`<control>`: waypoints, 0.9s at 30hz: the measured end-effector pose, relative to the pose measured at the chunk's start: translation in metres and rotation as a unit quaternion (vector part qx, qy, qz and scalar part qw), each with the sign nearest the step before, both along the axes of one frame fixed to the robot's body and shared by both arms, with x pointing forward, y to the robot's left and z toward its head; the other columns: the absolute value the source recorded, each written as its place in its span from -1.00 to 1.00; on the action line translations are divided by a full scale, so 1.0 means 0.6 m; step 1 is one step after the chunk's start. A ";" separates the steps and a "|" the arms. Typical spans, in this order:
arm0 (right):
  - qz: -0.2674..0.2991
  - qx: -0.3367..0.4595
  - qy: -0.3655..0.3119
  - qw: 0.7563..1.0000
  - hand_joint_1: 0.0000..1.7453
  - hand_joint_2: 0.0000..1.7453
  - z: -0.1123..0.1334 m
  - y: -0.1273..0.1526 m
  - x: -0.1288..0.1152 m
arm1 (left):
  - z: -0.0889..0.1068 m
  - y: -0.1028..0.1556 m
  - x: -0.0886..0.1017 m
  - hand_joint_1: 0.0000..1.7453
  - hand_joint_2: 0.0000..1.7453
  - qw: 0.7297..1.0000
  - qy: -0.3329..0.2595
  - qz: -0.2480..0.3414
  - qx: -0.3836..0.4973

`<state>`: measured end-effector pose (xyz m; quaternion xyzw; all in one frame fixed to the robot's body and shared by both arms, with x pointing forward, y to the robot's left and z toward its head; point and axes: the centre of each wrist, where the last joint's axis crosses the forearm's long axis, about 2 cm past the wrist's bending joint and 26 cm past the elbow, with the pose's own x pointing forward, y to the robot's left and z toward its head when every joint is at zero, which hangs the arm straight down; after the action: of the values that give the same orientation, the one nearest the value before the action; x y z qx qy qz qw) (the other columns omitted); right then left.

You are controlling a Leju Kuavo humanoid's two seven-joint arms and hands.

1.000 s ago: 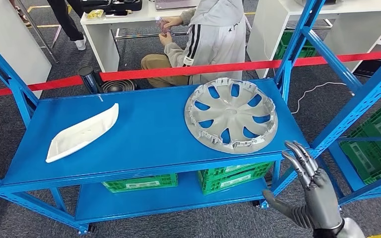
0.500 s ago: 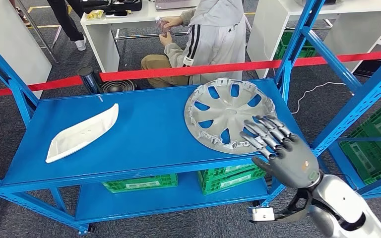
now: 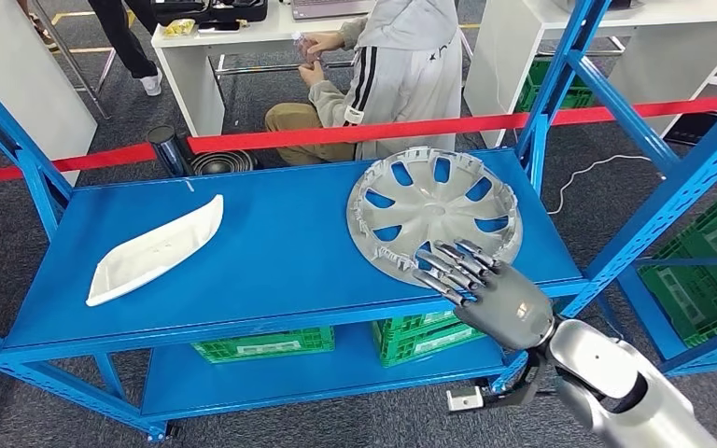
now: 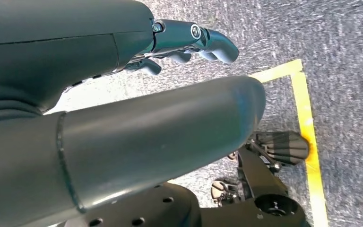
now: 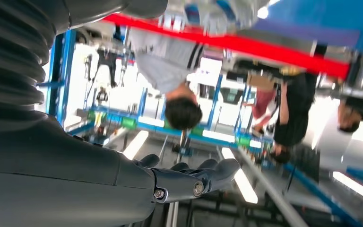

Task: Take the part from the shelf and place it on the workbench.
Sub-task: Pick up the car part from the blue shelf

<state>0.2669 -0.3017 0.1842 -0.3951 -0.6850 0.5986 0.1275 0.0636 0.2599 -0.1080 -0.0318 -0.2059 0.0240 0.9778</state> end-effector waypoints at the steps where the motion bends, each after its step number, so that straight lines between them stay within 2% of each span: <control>1: -0.001 -0.004 0.010 1.000 -1.00 1.00 -0.006 0.004 0.012 | 0.000 0.000 0.002 -1.00 -1.00 1.000 0.000 0.000 0.000; 6: -0.011 -0.011 0.063 0.998 -1.00 1.00 -0.045 0.047 0.063 | 0.001 -0.001 0.008 -1.00 -1.00 1.000 0.001 -0.006 0.000; 13: -0.022 -0.014 0.111 0.993 -1.00 1.00 -0.094 0.073 0.077 | 0.002 -0.001 0.010 -1.00 -1.00 1.000 0.000 -0.008 -0.002; 17: -0.039 -0.021 0.126 0.991 -1.00 1.00 -0.111 0.089 0.086 | 0.002 -0.001 0.011 -1.00 -1.00 1.000 0.002 -0.011 -0.005; 22: -0.070 -0.015 0.147 0.987 -1.00 1.00 -0.131 0.130 0.115 | 0.003 -0.005 0.014 -1.00 -1.00 1.000 0.004 -0.020 -0.007; 27: -0.089 -0.003 0.159 0.983 -1.00 1.00 -0.135 0.152 0.138 | 0.002 -0.005 0.012 -1.00 -1.00 1.000 0.007 -0.019 -0.007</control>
<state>0.3496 -0.2108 0.1033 -0.3544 -0.6161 0.6424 0.2866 0.0706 0.2571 -0.1067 -0.0428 -0.1980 0.0070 0.9792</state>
